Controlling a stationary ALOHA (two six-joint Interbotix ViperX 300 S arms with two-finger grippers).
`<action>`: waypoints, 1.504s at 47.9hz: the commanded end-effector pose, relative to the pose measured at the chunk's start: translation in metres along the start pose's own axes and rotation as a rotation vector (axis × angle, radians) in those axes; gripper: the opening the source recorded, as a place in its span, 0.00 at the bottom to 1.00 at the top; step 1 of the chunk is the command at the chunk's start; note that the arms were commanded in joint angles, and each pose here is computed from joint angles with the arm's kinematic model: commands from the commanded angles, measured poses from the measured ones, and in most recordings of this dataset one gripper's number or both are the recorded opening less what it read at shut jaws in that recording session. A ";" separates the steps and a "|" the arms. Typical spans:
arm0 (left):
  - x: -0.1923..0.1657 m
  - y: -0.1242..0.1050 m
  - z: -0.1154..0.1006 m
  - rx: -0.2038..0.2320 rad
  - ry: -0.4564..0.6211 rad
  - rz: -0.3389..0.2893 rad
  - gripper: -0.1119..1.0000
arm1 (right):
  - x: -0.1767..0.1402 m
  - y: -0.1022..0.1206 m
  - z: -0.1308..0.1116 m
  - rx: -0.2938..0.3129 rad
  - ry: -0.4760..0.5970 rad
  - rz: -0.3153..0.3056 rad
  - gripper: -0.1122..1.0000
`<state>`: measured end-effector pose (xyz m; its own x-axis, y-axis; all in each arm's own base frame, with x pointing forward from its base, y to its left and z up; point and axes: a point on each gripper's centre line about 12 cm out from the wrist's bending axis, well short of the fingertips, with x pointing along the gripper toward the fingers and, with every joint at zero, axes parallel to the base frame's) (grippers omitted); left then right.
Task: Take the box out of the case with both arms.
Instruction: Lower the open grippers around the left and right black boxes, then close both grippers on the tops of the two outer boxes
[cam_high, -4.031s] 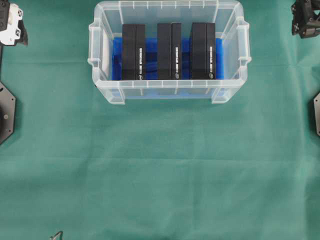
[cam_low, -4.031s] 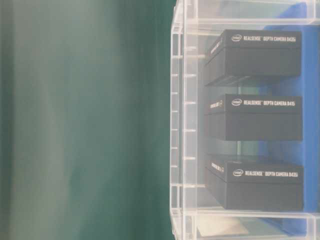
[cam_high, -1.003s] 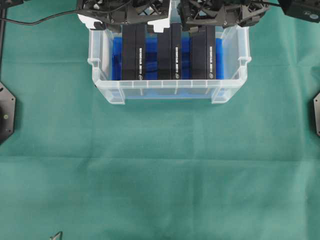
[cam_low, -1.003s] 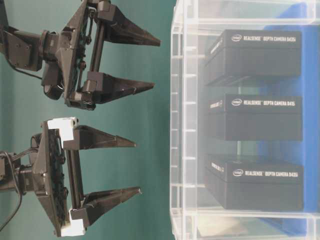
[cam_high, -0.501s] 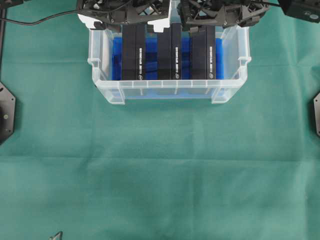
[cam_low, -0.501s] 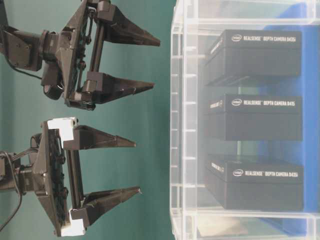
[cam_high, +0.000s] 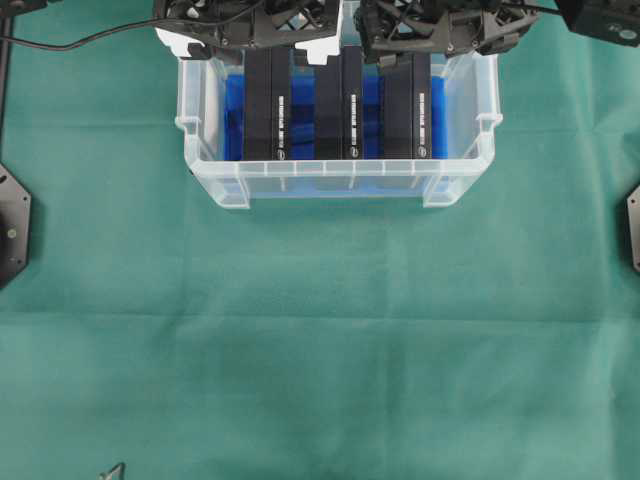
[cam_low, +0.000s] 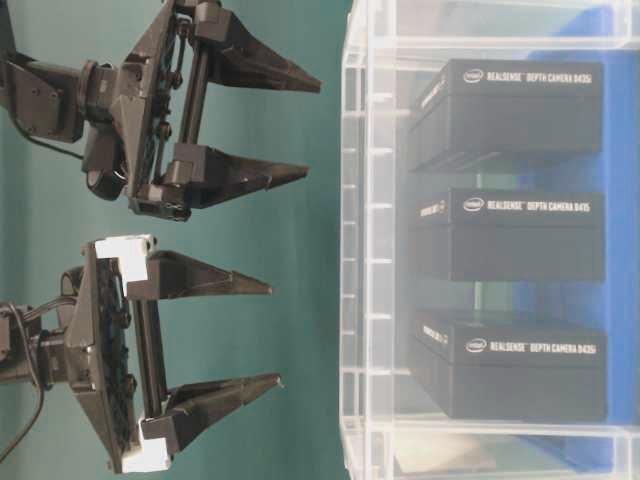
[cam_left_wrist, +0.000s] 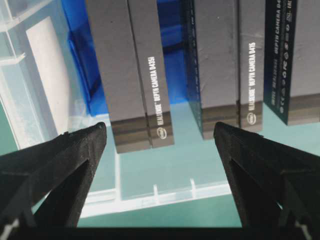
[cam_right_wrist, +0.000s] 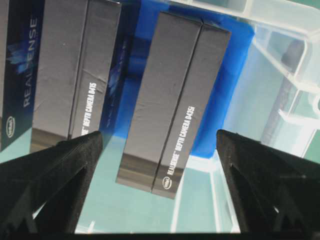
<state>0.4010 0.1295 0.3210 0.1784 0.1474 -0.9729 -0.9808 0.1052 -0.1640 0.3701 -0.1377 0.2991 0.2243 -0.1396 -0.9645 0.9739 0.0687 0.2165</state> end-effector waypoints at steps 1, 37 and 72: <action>-0.013 0.000 0.001 -0.001 -0.018 -0.033 0.90 | -0.012 0.004 0.001 0.004 -0.015 0.039 0.95; 0.008 0.004 -0.002 -0.003 -0.018 -0.017 0.90 | -0.001 0.004 0.000 -0.001 -0.014 0.031 0.95; 0.078 0.014 -0.011 0.008 0.000 0.032 0.90 | 0.055 -0.003 -0.006 -0.011 0.002 -0.010 0.95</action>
<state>0.3989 0.1300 0.2351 0.1222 0.1404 -0.9825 -0.9881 0.1100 -0.1072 0.3782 -0.1392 0.2379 0.1900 -0.1263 -0.9736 0.9806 0.0741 0.1817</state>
